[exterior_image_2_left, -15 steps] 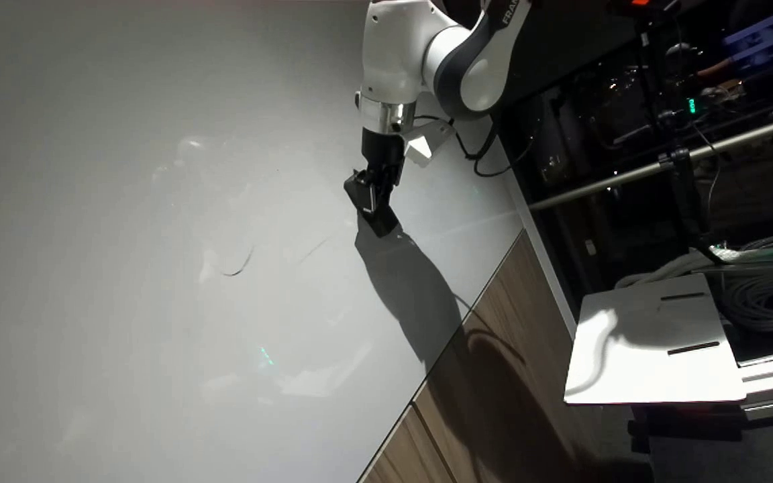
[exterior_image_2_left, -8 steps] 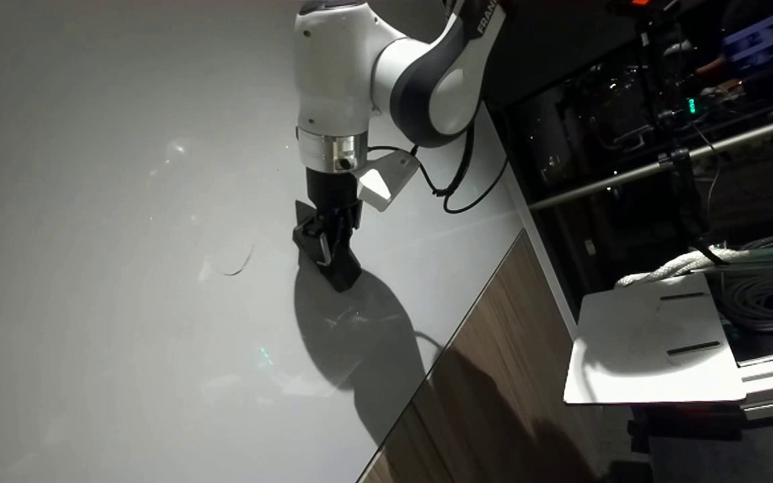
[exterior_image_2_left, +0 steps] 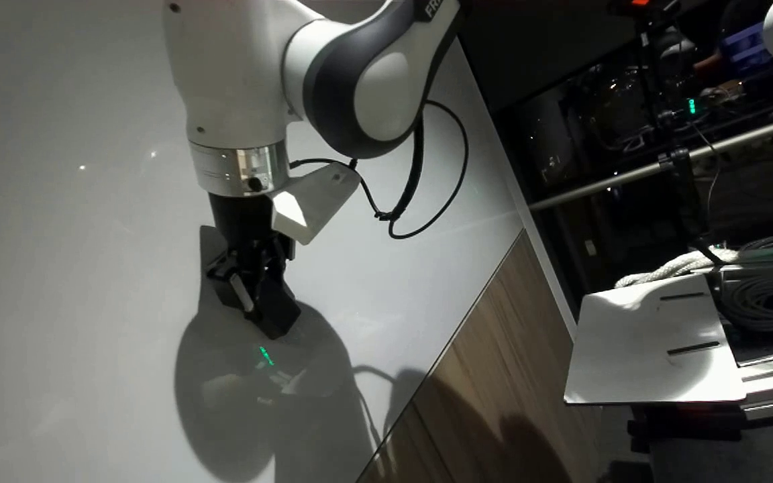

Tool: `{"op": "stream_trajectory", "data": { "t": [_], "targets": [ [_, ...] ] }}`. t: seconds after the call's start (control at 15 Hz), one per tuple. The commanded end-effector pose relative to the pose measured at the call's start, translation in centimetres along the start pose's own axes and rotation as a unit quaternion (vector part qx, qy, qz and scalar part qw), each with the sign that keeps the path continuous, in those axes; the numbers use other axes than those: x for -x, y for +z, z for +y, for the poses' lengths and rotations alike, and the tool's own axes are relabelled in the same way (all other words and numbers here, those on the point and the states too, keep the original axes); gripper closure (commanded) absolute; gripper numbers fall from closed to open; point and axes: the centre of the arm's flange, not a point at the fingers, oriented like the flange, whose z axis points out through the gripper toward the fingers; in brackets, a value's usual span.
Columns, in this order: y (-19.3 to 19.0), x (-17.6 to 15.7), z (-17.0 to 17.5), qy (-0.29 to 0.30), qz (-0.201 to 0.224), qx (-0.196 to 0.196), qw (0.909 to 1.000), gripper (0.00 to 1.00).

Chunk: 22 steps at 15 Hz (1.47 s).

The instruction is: Use the eraser to wipe the writings on the whiteboard

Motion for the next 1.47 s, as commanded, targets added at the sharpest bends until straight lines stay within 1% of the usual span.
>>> {"op": "stream_trajectory", "data": {
  "t": [0.0, 0.07, 0.2, 0.27, 0.53, 0.67, 0.8, 0.93, 1.0, 1.13, 1.27, 1.4],
  "targets": [
    [-1.2, -7.2, -0.5, -0.019, 0.033, -0.001, 0.9993, 0.7],
    [-1.9, -7.8, 0.0, -0.021, 0.033, 0.001, 0.9992, 0.7],
    [-3.6, -8.1, 2.4, -0.026, 0.031, 0.009, 0.9991, 0.7],
    [-4.2, -7.6, 4.5, -0.028, 0.029, 0.015, 0.9991, 0.7],
    [-5.7, -4.5, 9.5, -0.009, 0.028, 0.036, 0.9989, 0.7],
    [-6.6, -3.5, 12.5, 0.01, 0.03, 0.051, 0.9982, 0.7],
    [-7.7, -2.3, 15.8, 0.03, 0.031, 0.053, 0.9977, 0.7],
    [-8.8, 0.8, 18.6, 0.046, 0.012, 0.052, 0.9975, 0.7],
    [-9.2, 3.0, 19.6, 0.05, -0.03, 0.043, 0.9974, 0.7],
    [-9.0, 7.2, 21.6, 0.067, -0.088, 0.035, 0.9932, 0.7],
    [-8.9, 11.4, 23.3, 0.083, -0.146, 0.022, 0.9855, 0.7],
    [-8.8, 15.9, 24.7, 0.097, -0.198, 0.018, 0.9752, 0.7]
  ]
}}
